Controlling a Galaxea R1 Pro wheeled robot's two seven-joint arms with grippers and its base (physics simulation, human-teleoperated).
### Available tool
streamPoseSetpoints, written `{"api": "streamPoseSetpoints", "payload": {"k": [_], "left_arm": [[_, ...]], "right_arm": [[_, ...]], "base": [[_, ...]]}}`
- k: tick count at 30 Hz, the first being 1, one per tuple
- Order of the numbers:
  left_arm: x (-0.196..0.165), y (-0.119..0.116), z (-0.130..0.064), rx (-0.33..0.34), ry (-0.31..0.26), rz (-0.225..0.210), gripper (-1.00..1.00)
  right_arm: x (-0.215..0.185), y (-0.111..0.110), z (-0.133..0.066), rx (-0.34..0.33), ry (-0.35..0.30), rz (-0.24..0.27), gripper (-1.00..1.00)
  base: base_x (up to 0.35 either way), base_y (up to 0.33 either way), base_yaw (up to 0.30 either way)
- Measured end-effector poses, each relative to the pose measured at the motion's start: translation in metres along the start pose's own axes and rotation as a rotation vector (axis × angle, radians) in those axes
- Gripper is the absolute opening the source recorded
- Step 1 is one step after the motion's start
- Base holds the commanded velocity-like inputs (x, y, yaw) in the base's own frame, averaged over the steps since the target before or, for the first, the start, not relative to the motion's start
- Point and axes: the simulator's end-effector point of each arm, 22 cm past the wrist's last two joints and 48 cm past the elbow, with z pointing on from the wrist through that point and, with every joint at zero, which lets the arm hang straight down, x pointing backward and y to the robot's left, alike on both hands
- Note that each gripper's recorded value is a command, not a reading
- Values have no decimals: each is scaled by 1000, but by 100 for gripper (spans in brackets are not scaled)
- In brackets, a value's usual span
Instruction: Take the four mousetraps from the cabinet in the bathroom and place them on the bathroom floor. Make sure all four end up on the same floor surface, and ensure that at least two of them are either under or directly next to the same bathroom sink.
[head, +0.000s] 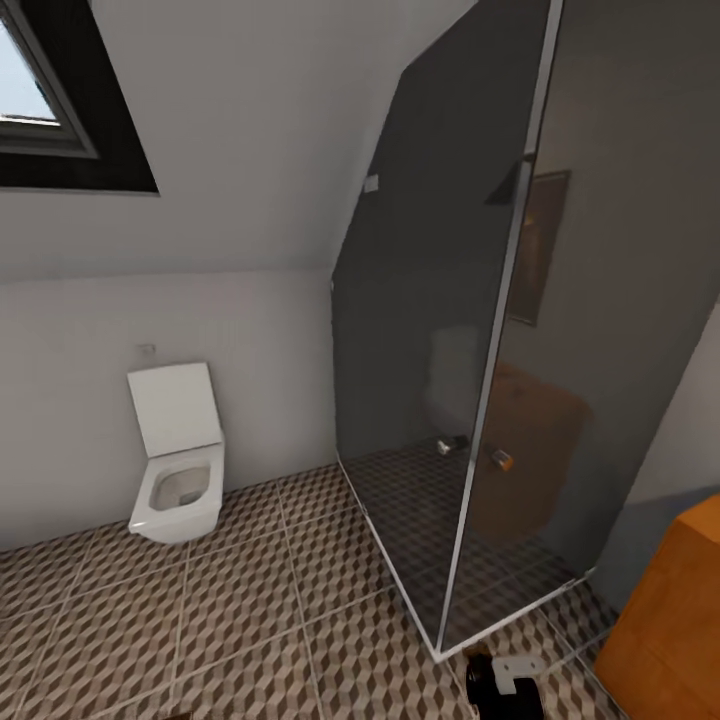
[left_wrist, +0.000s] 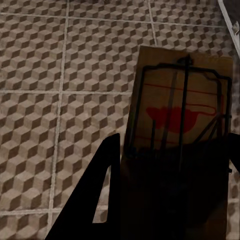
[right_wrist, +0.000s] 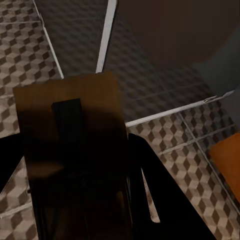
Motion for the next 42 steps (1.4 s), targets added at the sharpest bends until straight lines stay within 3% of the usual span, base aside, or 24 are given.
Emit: {"api": "streamPoseSetpoints", "payload": {"k": [42], "left_arm": [[2,-4,0,5,3,0,-100]], "right_arm": [[0,0,0,0,0,0,-100]], "base": [[0,0,300]]}}
